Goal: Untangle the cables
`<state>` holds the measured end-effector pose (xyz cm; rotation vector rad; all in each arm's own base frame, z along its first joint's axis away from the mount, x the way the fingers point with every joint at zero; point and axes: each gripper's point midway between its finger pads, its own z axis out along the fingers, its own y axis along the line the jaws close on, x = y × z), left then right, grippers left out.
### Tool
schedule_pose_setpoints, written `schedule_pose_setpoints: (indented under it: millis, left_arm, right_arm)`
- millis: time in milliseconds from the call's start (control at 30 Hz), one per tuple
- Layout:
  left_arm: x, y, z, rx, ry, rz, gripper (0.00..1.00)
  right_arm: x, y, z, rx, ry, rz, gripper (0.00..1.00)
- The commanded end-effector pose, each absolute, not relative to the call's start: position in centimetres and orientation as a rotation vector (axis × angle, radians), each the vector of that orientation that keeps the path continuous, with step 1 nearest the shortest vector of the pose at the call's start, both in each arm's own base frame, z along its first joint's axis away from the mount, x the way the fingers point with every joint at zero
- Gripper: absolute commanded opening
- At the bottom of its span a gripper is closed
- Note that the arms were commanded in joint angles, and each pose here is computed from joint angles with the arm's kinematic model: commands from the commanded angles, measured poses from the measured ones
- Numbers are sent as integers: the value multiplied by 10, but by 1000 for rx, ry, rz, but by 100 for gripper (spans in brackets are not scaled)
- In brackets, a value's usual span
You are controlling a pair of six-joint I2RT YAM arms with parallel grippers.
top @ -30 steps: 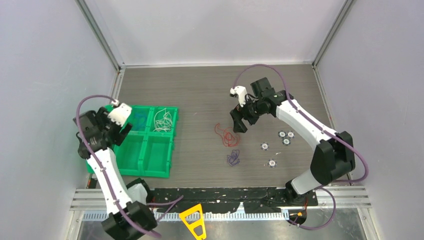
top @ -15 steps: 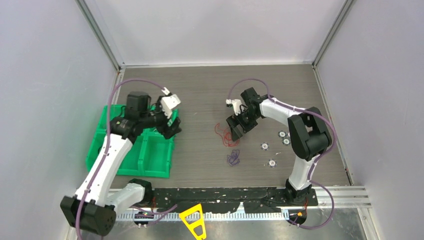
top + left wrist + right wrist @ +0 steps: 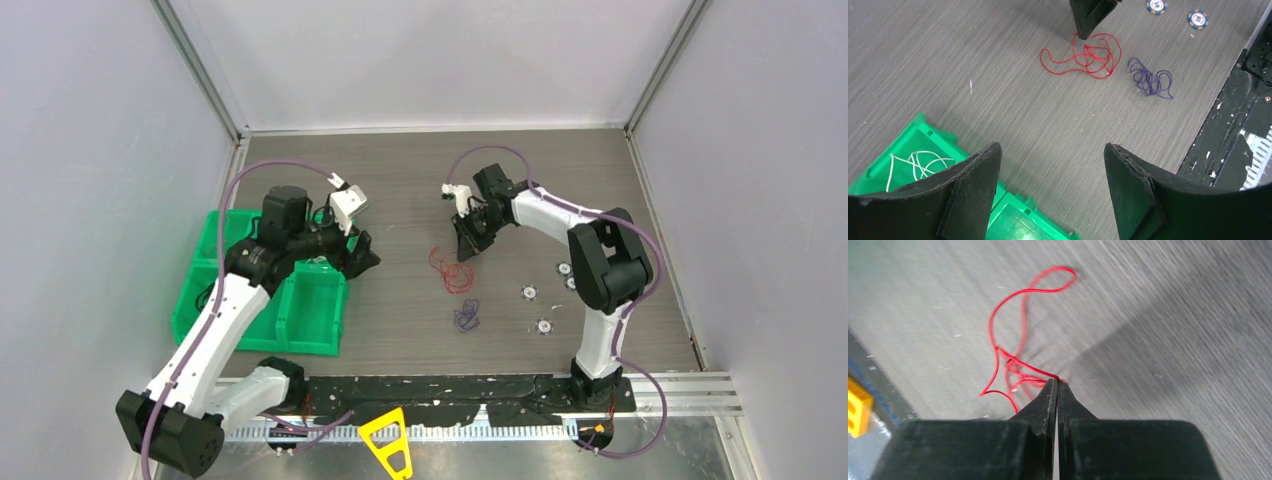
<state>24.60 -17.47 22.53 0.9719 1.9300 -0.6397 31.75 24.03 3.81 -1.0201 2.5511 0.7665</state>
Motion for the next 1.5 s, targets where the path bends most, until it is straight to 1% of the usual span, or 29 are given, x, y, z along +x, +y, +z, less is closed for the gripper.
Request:
schedule_pose_setpoints:
  millis: [0,33,133,267,300,400,433,600,800,833,867,933,1000,1033,1067,1100,1133,1167,1200,1233,1267,1300,1333,1367,1433,1467]
  left_arm:
    - [239,-184,249,984,1801,-692,77]
    - [239,-185,250,984,1795,-697,77]
    - [236,-187,255,990,1768,-712,77]
    - [230,-194,265,1002,1695,-763,81]
    - [228,-197,270,1005,1661,-780,83]
    - [227,-205,281,1002,1583,-818,98]
    - [226,-208,283,1008,1566,-836,99]
    - [219,-229,291,1056,1517,-908,99]
    - [210,-261,300,1020,1560,-1044,99]
    - [210,-264,303,1007,1564,-1055,94]
    - [211,-265,308,989,1563,-1062,87]
    - [215,-264,317,948,1563,-1053,59]
    - [217,-259,323,918,1581,-1037,22]
    - [218,-255,326,906,1593,-1027,5]
    - [218,-250,328,894,1604,-1018,0]
    - [218,-244,330,879,1612,-1008,0]
    - [218,-236,332,863,1623,-993,0]
    - [220,-226,336,844,1633,-970,0]
    - [224,-211,339,805,1652,-934,0]
    - [226,-199,341,777,1670,-902,0]
    - [230,-184,343,732,1696,-861,0]
    - [233,-168,346,686,1717,-812,0]
    - [236,-151,348,639,1743,-757,0]
    - [239,-134,349,590,1774,-703,0]
    - [239,-102,357,528,1809,-591,0]
    - [238,-87,363,487,1822,-545,0]
  right_arm:
    - [321,274,144,-1075,2198,948,5]
    - [319,277,163,-1070,2140,967,5]
    - [313,281,194,-1076,2049,996,5]
    - [298,285,232,-1092,1944,1061,5]
    - [294,287,239,-1100,1919,1084,5]
    - [277,293,270,-1105,1841,1158,5]
    - [276,295,279,-1105,1807,1168,5]
    - [254,306,324,-1123,1677,1231,5]
    - [232,318,342,-1168,1623,1274,5]
    - [230,319,341,-1172,1621,1274,5]
    - [229,319,341,-1173,1621,1276,5]
    - [228,318,340,-1171,1623,1277,5]
    - [226,317,340,-1173,1620,1273,5]
    - [225,316,341,-1172,1614,1266,7]
    - [225,314,340,-1171,1617,1264,11]
    - [228,311,340,-1157,1624,1252,24]
    - [230,309,340,-1144,1631,1248,32]
    - [238,302,341,-1117,1643,1229,48]
    - [246,294,342,-1079,1658,1207,55]
    - [250,290,341,-1060,1672,1197,66]
    - [258,281,341,-1021,1688,1164,72]
    - [261,277,339,-1003,1706,1148,83]
    - [270,267,338,-966,1724,1095,87]
    - [272,262,335,-950,1749,1072,94]
    - [278,250,328,-930,1785,1007,99]
    - [282,244,326,-930,1789,963,99]
